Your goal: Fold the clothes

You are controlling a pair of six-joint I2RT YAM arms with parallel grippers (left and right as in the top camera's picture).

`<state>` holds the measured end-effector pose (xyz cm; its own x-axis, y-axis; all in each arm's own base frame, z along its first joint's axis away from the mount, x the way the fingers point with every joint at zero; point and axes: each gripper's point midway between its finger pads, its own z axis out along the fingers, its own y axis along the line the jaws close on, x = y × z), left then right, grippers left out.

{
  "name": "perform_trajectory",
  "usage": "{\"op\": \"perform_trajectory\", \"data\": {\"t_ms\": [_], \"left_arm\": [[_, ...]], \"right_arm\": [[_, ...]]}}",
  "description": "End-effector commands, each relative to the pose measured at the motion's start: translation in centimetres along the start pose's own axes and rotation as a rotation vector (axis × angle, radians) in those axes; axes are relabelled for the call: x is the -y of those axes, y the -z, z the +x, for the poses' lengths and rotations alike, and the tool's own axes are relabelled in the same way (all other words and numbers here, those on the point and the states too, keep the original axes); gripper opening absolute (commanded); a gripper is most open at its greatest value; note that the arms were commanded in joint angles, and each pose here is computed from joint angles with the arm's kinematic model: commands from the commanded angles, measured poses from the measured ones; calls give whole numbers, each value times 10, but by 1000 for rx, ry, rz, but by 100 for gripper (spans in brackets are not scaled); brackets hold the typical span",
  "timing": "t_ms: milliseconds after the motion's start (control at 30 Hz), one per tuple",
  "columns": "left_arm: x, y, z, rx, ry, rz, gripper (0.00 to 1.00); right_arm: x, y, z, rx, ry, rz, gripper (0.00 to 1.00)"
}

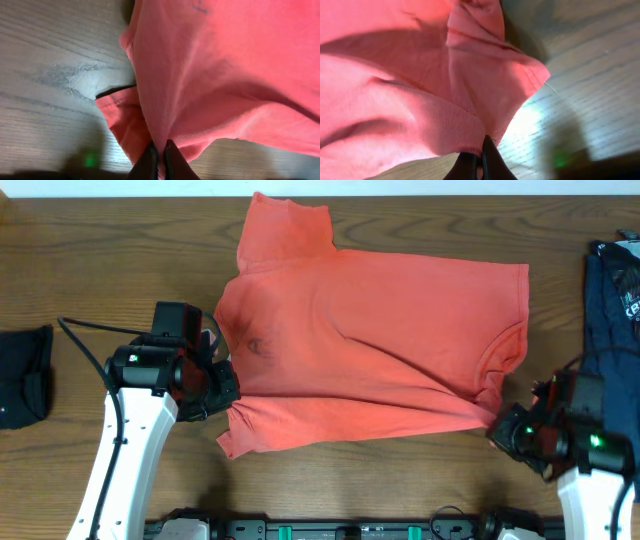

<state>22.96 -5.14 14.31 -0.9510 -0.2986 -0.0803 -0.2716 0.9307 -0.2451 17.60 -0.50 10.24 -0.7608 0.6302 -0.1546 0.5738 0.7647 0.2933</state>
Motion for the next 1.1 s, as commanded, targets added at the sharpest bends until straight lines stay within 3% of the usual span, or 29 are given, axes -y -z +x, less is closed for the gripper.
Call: {"op": "perform_trajectory", "data": {"t_ms": [0, 267, 433, 633, 700, 733, 833, 933, 967, 1067], "left_arm": [[3, 4, 4, -5, 7, 26, 10], [6, 4, 7, -21, 9, 42, 11], [6, 4, 9, -27, 11, 43, 22], [24, 6, 16, -70, 11, 147, 23], [28, 7, 19, -86, 12, 173, 34], [29, 7, 20, -93, 15, 176, 37], [28, 6, 21, -103, 12, 174, 39], [28, 4, 21, -108, 11, 172, 41], [28, 4, 21, -110, 12, 171, 42], [28, 4, 21, -110, 5, 171, 43]], "right_arm": [[10, 0, 4, -8, -50, 49, 1], [16, -19, 16, -159, -82, 111, 1], [19, -31, 21, -246, -101, 140, 1], [19, -37, 19, -263, -106, 147, 1], [18, -37, 18, -258, -104, 145, 1], [18, -38, 17, -256, -104, 143, 3], [18, -38, 17, -257, -88, 141, 25], [19, -37, 22, -279, -80, 145, 14], [19, -37, 21, -276, -75, 143, 16], [-1, -39, 4, -223, 12, 37, 40]]}}
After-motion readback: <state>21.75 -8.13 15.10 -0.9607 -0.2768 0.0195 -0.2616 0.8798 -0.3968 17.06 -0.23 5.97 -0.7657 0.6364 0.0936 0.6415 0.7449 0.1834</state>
